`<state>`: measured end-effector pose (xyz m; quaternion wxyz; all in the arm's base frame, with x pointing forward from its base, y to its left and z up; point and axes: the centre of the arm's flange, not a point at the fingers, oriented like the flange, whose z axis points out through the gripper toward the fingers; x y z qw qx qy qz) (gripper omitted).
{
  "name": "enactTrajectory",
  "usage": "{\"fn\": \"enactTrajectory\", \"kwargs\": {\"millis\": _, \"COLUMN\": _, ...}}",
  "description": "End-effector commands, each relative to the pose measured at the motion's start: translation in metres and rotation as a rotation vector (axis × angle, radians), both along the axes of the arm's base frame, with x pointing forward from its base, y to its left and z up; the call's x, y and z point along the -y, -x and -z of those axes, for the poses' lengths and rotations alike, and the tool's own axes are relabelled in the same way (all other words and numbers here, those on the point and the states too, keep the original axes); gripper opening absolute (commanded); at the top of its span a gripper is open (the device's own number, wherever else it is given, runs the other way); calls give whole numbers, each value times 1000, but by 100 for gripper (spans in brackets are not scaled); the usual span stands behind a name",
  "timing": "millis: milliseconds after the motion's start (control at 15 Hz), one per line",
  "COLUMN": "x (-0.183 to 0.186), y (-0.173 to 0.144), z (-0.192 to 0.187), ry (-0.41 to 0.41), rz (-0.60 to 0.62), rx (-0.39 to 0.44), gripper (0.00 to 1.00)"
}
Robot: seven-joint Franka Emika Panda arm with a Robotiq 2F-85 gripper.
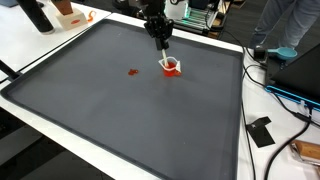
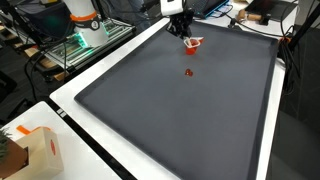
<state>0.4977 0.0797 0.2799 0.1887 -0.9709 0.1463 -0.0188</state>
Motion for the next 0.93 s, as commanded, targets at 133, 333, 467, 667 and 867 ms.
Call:
{"fn": "enactTrajectory", "kwargs": {"millis": 133, "x": 15, "y": -1, "z": 12, "ry": -70, "rz": 3, "rx": -11, "gripper": 6}}
{"fn": "enactTrajectory", "kwargs": {"millis": 333, "x": 20, "y": -1, "z": 15, "ry": -104, "rz": -10, "rx": -9, "gripper": 6}}
{"fn": "enactTrajectory", "kwargs": {"millis": 467, "x": 23, "y": -1, "z": 15, "ry": -125, "rz": -18, "rx": -3, "gripper": 6}}
{"fn": "enactTrajectory", "kwargs": {"millis": 667, "x": 27, "y": 0, "z": 17, "ry": -157, "rz": -34, "rx": 6, "gripper": 6}}
{"fn": "enactTrajectory", "kwargs": {"millis": 867, "x": 31, "y": 0, "z": 18, "ry": -183, "rz": -47, "rx": 7, "gripper": 6}}
